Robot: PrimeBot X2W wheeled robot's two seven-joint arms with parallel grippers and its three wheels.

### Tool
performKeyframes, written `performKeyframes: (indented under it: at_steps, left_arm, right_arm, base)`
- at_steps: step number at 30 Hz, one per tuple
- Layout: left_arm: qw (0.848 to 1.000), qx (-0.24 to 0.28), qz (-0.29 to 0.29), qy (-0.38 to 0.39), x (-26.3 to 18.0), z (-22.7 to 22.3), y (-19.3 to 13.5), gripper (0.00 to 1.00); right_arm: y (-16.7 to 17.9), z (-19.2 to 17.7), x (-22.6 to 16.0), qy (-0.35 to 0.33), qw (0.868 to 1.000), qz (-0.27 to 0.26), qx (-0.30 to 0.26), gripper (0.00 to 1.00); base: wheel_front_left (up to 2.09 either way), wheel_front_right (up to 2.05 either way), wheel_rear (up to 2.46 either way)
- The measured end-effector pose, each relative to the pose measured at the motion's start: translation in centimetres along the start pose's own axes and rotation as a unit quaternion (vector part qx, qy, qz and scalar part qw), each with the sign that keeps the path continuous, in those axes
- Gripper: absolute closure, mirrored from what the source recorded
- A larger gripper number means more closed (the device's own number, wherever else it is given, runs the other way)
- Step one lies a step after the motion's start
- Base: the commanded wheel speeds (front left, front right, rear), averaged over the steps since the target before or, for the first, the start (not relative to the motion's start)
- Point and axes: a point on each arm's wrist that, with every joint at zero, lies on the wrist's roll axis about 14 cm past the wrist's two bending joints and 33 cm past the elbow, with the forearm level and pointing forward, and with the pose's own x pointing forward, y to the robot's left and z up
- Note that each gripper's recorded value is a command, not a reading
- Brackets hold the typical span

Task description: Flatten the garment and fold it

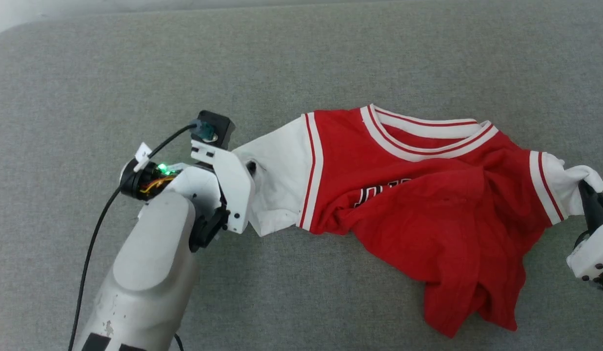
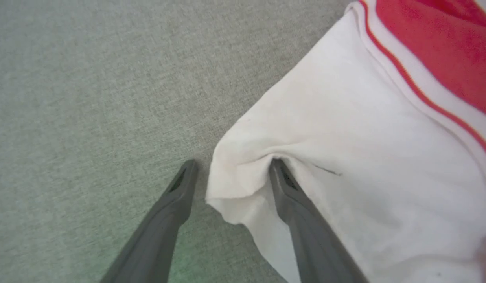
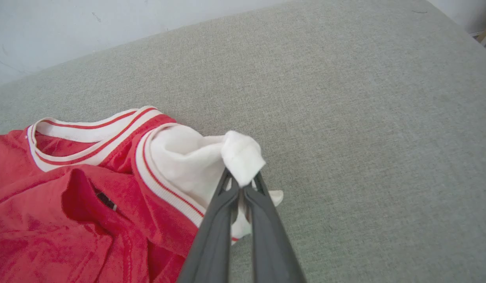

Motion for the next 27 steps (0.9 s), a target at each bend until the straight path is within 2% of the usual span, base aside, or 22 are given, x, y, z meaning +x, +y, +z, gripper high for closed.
performKeyframes:
  at_steps: [1, 9, 14, 17, 21, 27]
  left_arm:
    - [1.000, 0.003, -0.002, 0.001, 0.2, 0.2, -0.1, 1.00]
    - [1.000, 0.012, -0.025, -0.012, -0.2, 0.8, -1.1, 1.00]
    - [0.996, -0.013, -0.012, -0.092, -2.0, 2.0, -0.8, 1.00]
    - [0.984, -0.044, 0.001, -0.171, -4.0, 4.3, 0.0, 1.00]
    - [0.959, -0.071, 0.022, -0.274, -7.3, 8.2, 1.8, 1.00]
    - [0.923, -0.061, 0.040, -0.378, -12.6, 13.4, 3.1, 1.00]
  right_arm:
    - [-0.1, -0.1, 0.0, 0.001, 1.000, -0.001, 0.000, 1.00]
    - [0.0, 0.5, -0.2, -0.013, 1.000, -0.001, 0.002, 1.00]
    - [0.9, 2.1, -0.8, -0.048, 0.999, 0.013, 0.000, 1.00]
    - [2.1, 3.6, -1.4, -0.077, 0.997, 0.031, -0.005, 1.00]
    - [4.7, 6.8, -2.3, -0.130, 0.989, 0.065, -0.016, 1.00]
    - [8.5, 13.4, -4.3, -0.217, 0.968, 0.116, -0.054, 1.00]
  base:
    - [0.00, 0.00, 0.00]
    - [0.00, 0.00, 0.00]
    - [0.00, 0.00, 0.00]
    - [0.00, 0.00, 0.00]
    - [0.00, 0.00, 0.00]
    - [0.00, 0.00, 0.00]
